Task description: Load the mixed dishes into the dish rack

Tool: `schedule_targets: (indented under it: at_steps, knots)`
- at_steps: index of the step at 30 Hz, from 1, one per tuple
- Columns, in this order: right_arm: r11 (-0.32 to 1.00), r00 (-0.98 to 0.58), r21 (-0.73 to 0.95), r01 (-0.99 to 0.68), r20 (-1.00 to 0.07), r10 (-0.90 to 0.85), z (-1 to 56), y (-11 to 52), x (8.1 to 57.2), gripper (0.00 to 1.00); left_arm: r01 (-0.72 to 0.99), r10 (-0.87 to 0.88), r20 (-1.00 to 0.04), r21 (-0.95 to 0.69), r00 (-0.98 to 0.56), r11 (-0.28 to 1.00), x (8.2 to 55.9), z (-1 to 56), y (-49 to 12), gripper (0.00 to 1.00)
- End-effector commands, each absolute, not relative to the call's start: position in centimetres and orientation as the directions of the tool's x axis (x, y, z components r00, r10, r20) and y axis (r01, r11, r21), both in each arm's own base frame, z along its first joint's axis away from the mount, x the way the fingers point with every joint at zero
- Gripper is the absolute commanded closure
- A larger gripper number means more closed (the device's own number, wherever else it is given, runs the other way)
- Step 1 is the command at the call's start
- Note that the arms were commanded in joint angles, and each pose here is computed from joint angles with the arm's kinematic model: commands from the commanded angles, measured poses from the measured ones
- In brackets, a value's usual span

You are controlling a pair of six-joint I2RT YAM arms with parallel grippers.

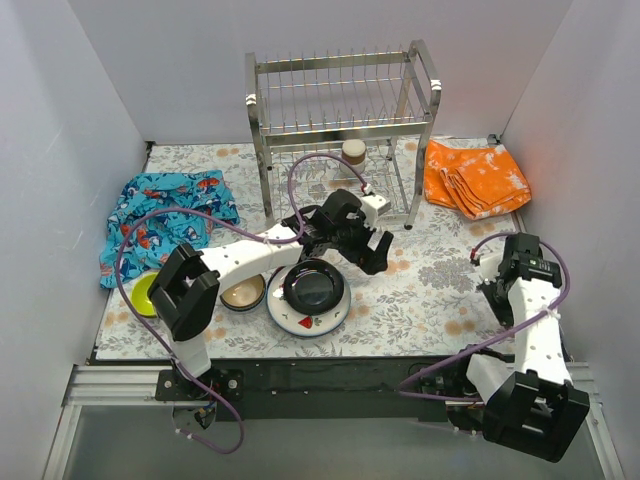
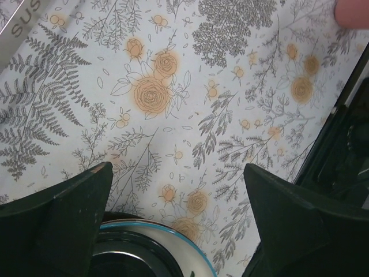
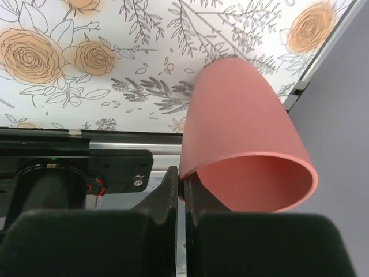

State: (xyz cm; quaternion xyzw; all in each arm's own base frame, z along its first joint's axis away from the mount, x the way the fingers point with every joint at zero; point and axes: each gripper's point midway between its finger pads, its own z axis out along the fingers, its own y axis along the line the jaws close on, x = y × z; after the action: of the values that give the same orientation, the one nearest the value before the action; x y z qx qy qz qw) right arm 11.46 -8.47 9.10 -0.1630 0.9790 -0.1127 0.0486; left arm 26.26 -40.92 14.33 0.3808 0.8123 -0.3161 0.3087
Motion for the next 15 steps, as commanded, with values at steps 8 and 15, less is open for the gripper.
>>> schedule_targets:
  at_steps: [8, 15]
  knots:
    - [0.756, -0.583, -0.499, -0.423, -0.489, -0.649, 16.6, -5.5, 22.3, 0.99, 0.411, 0.002, -0.462, -0.788, -0.887, 0.459, 25.8, 20.3, -41.0, 0.02]
    - [0.631, -0.138, -0.720, -0.288, -0.621, -0.772, 20.4, 1.3, 26.6, 0.99, 0.252, -0.005, -0.259, -0.945, -0.966, 0.209, 26.7, 21.0, -41.5, 0.02]
